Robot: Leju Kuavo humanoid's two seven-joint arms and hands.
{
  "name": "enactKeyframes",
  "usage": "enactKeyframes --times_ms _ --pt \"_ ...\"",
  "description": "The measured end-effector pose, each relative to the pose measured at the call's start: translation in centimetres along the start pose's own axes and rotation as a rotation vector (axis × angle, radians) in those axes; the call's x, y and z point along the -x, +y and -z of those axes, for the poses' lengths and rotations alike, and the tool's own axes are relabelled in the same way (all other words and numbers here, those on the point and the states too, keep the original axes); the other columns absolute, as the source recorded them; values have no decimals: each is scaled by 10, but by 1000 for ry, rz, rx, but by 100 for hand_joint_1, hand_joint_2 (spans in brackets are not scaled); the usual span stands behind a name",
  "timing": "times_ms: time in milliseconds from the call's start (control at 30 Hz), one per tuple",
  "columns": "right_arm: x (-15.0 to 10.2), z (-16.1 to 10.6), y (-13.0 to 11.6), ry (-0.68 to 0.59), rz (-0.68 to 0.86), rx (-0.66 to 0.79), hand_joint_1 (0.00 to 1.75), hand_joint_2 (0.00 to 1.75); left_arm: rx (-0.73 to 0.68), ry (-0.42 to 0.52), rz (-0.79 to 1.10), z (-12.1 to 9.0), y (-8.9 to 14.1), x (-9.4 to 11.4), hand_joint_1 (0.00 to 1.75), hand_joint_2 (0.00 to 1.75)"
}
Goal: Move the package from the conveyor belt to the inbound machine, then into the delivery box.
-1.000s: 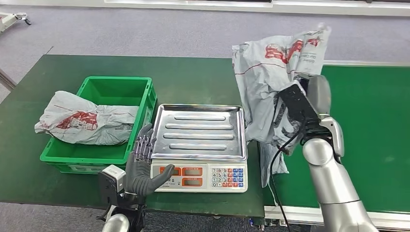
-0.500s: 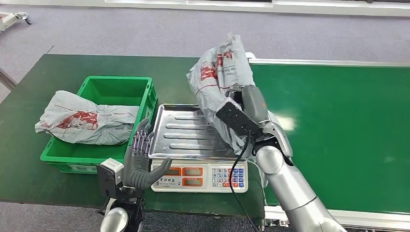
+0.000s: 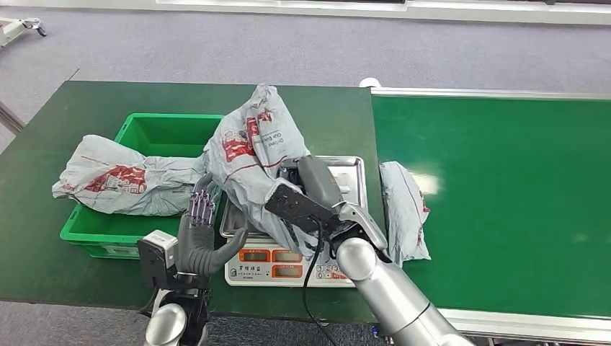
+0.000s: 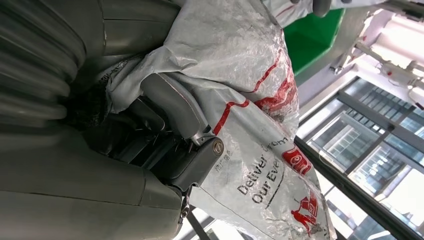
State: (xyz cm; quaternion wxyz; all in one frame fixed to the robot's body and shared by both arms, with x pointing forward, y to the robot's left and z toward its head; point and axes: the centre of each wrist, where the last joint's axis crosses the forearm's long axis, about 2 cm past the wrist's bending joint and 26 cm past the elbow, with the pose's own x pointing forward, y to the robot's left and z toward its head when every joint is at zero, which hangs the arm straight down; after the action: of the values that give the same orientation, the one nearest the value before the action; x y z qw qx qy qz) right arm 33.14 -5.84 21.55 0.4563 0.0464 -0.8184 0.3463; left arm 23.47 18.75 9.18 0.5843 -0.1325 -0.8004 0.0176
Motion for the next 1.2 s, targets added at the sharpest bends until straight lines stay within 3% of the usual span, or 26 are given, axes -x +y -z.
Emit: enactKeyframes --times_ms 200,233,333,367,667,900,1200 --pt "0 0 8 2 63 -23 175 175 -4 4 2 3 2 2 0 175" --pt "-1 -1 11 1 77 -27 150 175 -4 5 2 3 2 2 0 175" --pt "-1 -4 18 7 103 -30 19 175 -5 7 3 3 2 3 0 175" --pt "0 -6 20 13 102 -26 0 175 -8 7 5 3 2 3 0 175" --pt "19 -29 20 90 120 90 0 175 -9 16 69 2 4 4 0 175" --pt "31 -45 9 23 305 168 0 175 78 14 305 17 5 8 0 175" --pt "31 -51 3 10 321 192 0 175 105 24 332 24 5 13 0 175"
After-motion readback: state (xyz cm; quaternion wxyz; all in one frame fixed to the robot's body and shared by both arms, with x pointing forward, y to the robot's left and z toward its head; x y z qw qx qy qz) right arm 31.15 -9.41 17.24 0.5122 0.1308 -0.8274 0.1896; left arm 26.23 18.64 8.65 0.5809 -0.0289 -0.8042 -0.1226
